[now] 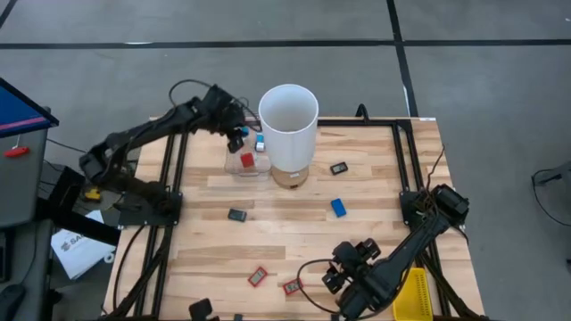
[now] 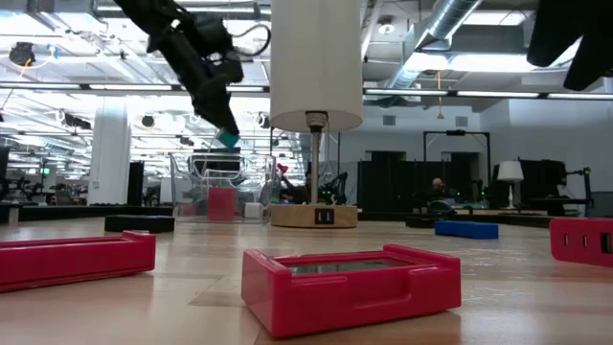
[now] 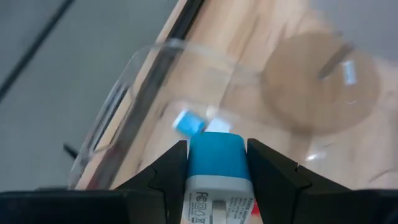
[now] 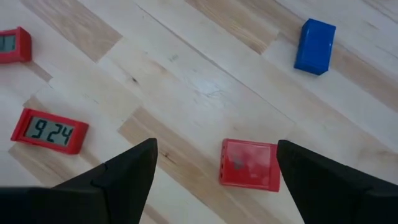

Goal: Pick & Place Office items
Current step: Put the blue charger adapter into the transparent bin

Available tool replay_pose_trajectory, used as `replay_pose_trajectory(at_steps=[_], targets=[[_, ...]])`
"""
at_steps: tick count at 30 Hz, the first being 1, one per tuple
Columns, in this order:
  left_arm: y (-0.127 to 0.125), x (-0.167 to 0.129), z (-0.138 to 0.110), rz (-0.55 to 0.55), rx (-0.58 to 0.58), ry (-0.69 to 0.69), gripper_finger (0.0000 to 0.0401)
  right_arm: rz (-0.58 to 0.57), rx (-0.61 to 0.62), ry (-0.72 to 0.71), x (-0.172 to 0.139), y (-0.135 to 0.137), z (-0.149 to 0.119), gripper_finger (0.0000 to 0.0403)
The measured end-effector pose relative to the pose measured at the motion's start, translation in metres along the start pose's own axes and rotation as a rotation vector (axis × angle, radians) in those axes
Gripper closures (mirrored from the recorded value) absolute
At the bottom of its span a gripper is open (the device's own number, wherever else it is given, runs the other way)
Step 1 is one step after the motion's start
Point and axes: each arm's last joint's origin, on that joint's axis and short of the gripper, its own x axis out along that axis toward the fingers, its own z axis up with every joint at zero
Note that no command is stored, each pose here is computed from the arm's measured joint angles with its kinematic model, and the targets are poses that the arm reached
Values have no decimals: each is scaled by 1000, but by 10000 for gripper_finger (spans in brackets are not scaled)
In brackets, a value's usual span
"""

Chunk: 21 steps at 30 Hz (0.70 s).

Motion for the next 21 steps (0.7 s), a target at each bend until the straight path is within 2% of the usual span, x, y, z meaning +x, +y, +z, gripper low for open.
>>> replay_pose_trajectory(at_steps=[5,12,21], targets=[[12,23,4,-24,-18,112,262,13,15,-27,-4,-1,-5,81],[15,53,4,-71,-25,172,262,25,17,-50,-6,-1,-9,81],[14,69,-3,-91,-36,233,262,28,18,-65,-6,-1,-8,81]])
